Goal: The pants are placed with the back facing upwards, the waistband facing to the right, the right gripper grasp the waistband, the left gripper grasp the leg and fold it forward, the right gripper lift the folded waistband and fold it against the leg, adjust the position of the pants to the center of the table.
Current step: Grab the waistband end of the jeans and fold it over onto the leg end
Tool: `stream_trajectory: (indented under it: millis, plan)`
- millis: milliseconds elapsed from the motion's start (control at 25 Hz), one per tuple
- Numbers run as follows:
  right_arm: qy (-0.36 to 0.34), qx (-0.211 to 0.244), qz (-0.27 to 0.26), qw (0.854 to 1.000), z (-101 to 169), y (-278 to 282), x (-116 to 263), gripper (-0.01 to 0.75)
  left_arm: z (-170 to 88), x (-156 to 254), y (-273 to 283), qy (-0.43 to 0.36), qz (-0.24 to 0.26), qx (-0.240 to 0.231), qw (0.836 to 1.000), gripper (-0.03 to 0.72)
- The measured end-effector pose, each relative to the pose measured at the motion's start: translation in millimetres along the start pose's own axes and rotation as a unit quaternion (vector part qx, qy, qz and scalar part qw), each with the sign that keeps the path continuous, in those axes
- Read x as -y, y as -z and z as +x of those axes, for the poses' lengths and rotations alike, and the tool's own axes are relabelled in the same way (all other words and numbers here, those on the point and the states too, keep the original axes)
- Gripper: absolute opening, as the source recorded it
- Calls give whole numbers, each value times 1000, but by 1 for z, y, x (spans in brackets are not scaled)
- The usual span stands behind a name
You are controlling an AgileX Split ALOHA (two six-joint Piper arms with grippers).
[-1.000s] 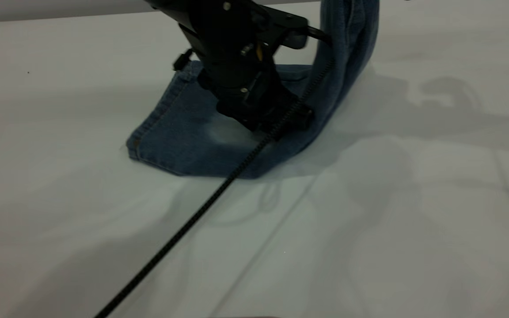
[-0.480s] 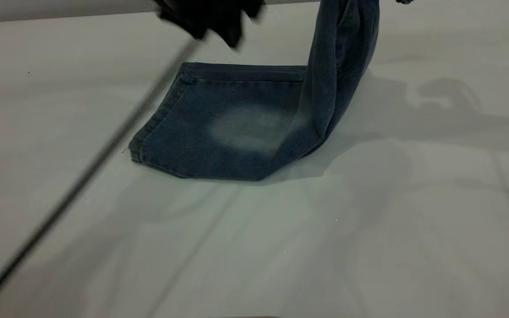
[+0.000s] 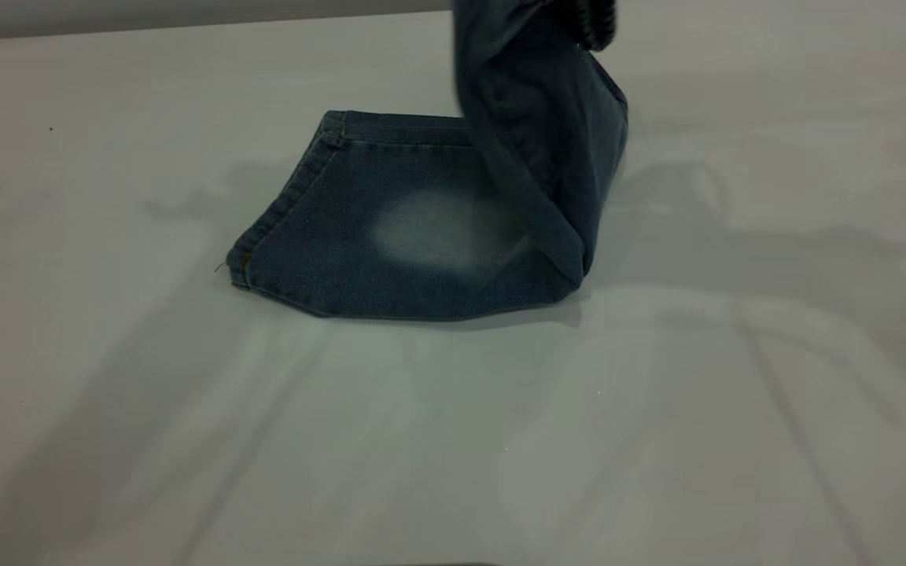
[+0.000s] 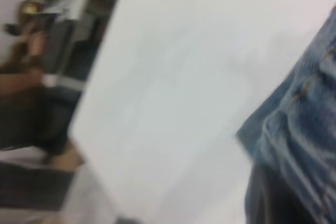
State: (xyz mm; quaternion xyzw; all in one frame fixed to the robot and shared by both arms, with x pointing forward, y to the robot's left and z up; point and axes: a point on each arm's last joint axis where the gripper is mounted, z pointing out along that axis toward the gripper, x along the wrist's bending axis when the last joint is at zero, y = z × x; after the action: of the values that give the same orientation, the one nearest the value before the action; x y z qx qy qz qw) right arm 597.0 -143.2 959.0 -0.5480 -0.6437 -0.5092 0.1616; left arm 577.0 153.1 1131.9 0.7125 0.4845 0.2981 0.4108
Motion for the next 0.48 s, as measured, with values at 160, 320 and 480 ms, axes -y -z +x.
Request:
stream_trajectory:
  millis: [160, 320, 480]
  plan:
    - [54, 70, -13, 996, 6, -20, 8, 71, 2, -10, 22, 2, -19, -1, 1000, 391]
    - [83, 92, 5, 992, 10, -40, 23, 71, 2, -11, 27, 2, -22, -2, 1000, 392]
    - [88, 96, 32, 991, 7, -66, 38, 77, 2, -11, 27, 2, -19, -2, 1000, 392]
